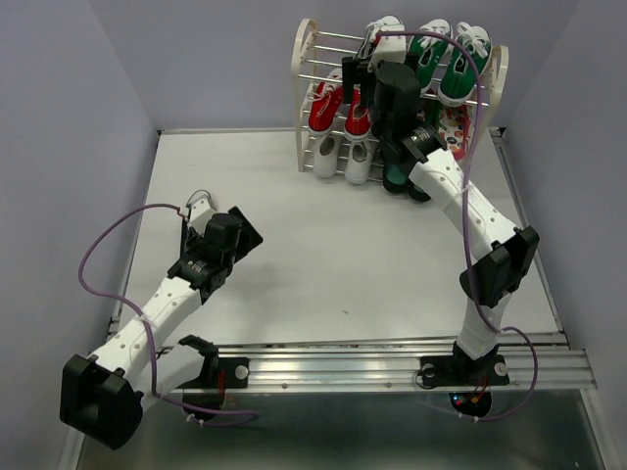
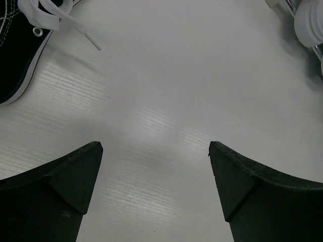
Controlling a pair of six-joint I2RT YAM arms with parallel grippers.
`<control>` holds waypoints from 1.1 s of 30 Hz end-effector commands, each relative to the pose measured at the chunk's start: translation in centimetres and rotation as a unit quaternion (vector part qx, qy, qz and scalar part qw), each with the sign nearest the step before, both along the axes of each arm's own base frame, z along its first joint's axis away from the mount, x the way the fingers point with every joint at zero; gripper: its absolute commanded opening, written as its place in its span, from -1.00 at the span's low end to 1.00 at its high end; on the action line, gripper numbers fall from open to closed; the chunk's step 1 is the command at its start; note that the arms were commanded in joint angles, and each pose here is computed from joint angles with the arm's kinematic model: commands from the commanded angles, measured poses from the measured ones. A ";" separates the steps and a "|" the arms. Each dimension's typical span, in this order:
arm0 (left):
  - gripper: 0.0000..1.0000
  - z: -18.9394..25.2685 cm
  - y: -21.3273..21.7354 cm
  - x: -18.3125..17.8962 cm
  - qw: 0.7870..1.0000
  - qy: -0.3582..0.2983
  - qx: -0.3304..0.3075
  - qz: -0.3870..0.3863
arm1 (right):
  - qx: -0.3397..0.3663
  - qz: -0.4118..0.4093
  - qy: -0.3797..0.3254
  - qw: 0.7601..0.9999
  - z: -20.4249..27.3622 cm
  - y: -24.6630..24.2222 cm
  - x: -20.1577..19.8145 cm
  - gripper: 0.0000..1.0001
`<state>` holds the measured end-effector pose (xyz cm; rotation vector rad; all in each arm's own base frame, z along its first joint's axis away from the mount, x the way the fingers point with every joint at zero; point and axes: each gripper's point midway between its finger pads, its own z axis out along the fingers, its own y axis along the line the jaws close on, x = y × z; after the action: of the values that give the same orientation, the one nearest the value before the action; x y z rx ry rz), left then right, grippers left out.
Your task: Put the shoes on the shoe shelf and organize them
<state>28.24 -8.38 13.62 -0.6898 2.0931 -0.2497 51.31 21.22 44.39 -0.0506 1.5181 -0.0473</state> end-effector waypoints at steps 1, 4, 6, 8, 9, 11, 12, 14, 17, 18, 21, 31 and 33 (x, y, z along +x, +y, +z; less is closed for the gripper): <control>0.98 2.3 0.5 1.0 0.999 -0.025 -0.002 0.020 | 0.061 0.089 -0.028 0.994 3.7 2.7 -1.6 1.00; 0.98 2.2 0.5 1.1 1.000 -0.024 0.000 0.019 | 0.087 0.030 -0.029 0.995 3.4 1.2 -0.5 1.00; 0.98 2.3 0.4 1.1 1.000 -0.025 0.001 0.017 | 0.099 0.003 -0.021 0.995 2.1 1.1 0.6 1.00; 0.98 2.4 0.4 1.2 1.000 -0.026 0.002 0.014 | 0.116 -0.027 -0.021 0.993 1.5 0.7 1.4 1.00; 0.98 2.4 0.4 1.2 1.000 -0.027 0.002 0.015 | 0.119 -0.037 -0.024 0.992 1.5 0.5 1.6 1.00; 0.98 2.4 0.4 1.2 1.000 -0.028 0.003 0.013 | 0.125 -0.058 -0.037 0.990 1.8 0.0 2.1 1.00; 0.98 2.4 0.3 1.3 1.000 -0.028 0.002 0.013 | 0.121 -0.062 -0.035 0.990 1.1 0.2 2.7 1.00; 0.98 2.3 0.3 1.2 1.000 -0.029 0.001 0.012 | 0.118 -0.071 -0.036 0.990 0.9 0.2 3.1 1.00; 0.98 2.2 0.4 1.3 1.000 -0.029 0.003 0.012 | 0.119 -0.070 -0.040 0.990 0.7 0.6 3.8 1.00; 0.98 2.2 0.3 1.3 1.000 -0.029 0.002 0.012 | 0.119 -0.071 -0.043 0.989 0.7 0.7 3.9 1.00; 0.98 2.2 0.4 1.3 1.000 -0.028 0.003 0.012 | 0.114 -0.090 -0.044 0.988 0.3 0.2 4.1 1.00; 0.98 1.9 0.4 1.1 1.000 -0.028 -0.002 0.013 | 0.096 -0.165 -0.052 0.980 0.3 -3.0 2.8 1.00; 0.98 2.0 0.4 1.1 1.000 -0.029 -0.003 0.013 | 0.094 -0.167 -0.051 0.980 0.5 -3.2 2.6 1.00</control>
<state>28.66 -8.15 13.85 -0.6971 2.0888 -0.2405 55.75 20.92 40.28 0.2421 1.5145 -0.1523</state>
